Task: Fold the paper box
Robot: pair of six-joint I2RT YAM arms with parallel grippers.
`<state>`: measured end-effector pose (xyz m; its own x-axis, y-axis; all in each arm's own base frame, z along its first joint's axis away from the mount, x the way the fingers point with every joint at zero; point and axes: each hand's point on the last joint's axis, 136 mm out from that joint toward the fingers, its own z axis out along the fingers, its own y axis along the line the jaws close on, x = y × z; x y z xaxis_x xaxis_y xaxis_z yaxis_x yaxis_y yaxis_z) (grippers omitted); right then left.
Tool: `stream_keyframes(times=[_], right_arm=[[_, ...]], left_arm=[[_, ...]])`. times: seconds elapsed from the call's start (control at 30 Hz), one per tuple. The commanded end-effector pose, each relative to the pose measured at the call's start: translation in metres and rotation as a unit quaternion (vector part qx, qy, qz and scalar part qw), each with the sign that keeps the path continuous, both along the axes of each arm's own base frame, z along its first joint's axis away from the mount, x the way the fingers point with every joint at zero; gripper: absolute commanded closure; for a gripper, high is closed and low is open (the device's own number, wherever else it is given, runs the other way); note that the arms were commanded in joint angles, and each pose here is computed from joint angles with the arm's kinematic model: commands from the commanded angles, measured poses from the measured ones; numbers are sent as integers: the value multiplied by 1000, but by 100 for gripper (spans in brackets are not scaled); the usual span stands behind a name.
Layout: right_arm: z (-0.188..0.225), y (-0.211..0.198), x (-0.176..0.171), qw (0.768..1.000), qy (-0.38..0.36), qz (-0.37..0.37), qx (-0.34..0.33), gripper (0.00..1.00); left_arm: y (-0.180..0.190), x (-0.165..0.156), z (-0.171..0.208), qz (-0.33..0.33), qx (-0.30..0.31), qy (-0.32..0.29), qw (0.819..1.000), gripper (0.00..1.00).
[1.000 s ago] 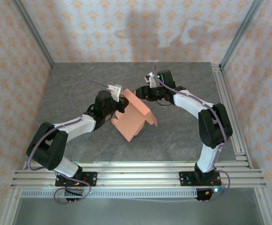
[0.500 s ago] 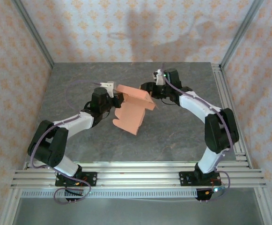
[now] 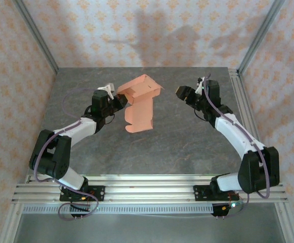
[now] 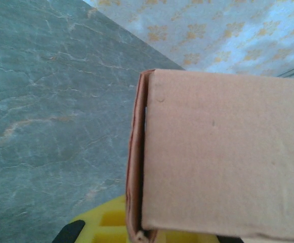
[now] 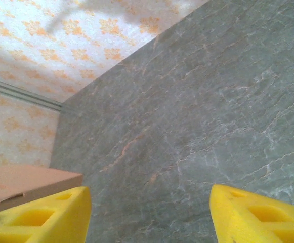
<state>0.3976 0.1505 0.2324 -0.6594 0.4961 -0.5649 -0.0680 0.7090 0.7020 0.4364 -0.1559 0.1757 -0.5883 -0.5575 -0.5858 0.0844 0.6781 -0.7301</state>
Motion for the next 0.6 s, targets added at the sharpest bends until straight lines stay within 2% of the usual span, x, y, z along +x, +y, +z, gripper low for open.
stream_keyframes(times=[0.0, 0.37, 0.57], right_arm=[[22, 12, -8, 998, -33, 17, 58, 37], [64, 72, -17, 978, -86, 118, 149, 36], [69, 90, -13, 973, -83, 147, 160, 36]], left_arm=[[-9, 8, 36, -11, -54, -32, 998, 100], [-17, 9, 48, -31, -65, -47, 996, 100], [-15, 8, 45, -26, -52, -43, 997, 100]])
